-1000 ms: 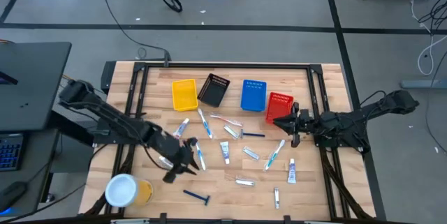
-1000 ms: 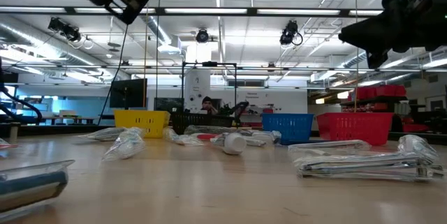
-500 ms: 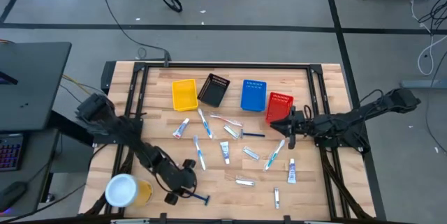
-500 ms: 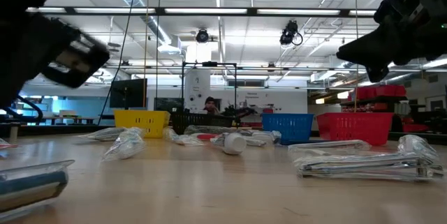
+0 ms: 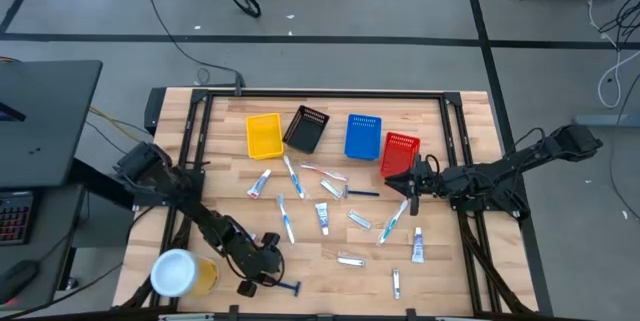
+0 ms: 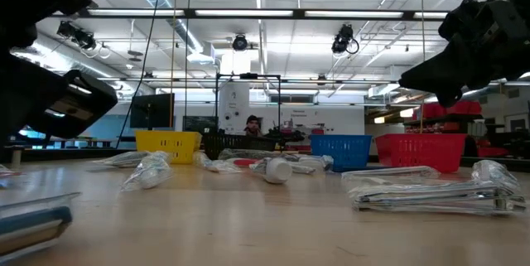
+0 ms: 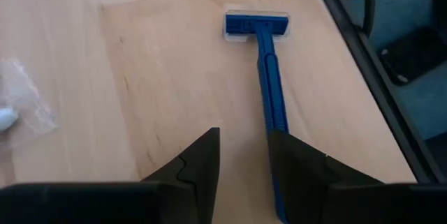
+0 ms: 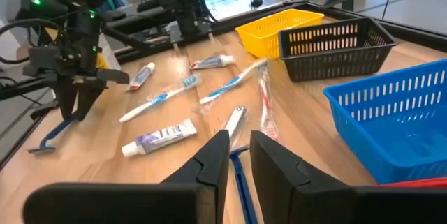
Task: Pick & Place Travel size toiletries
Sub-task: Put the blue razor into the yellow bin
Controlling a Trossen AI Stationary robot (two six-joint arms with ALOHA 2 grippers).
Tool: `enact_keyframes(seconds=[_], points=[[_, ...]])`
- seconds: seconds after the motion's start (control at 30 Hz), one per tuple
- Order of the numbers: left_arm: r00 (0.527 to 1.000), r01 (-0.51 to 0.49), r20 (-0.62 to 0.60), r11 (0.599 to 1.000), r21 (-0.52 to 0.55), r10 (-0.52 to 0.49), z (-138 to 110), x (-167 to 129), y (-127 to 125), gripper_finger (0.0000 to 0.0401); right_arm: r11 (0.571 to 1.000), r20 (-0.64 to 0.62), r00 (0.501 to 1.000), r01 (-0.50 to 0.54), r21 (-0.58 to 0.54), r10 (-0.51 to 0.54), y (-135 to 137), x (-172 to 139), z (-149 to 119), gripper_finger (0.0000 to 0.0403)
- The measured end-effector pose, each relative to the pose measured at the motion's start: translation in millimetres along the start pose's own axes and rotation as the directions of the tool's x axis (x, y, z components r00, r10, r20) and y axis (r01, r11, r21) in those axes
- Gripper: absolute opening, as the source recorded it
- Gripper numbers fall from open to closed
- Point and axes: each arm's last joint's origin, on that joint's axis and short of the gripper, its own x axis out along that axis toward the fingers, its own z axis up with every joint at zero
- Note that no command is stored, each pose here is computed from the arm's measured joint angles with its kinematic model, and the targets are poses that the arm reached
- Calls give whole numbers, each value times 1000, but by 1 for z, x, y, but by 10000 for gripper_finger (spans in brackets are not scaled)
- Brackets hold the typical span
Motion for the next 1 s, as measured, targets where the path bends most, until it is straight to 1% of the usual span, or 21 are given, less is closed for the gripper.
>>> enact_keyframes(seconds=[0.2,0.4,0.5,0.67,0.83,1.0], points=[[999,16,40,1000,-8,-15,10,0,-5,130,1000,0,1000,0,4,0,0,0,0,70],[996,33,85,999,-6,-33,22,-3,-21,130,1000,9,1000,-2,8,2,0,0,1,70],[998,11,70,1000,-5,-10,17,-3,-28,130,1000,9,1000,-2,8,2,0,0,1,70],[997,-77,15,996,-50,78,4,-5,-32,130,1000,26,1000,-8,16,7,1,0,3,70],[997,-71,18,996,-52,72,1,-6,-38,130,1000,26,1000,-8,16,8,1,0,3,70],[994,-109,-16,992,-69,108,-3,-6,-37,130,1000,26,1000,-8,14,8,1,0,3,70]])
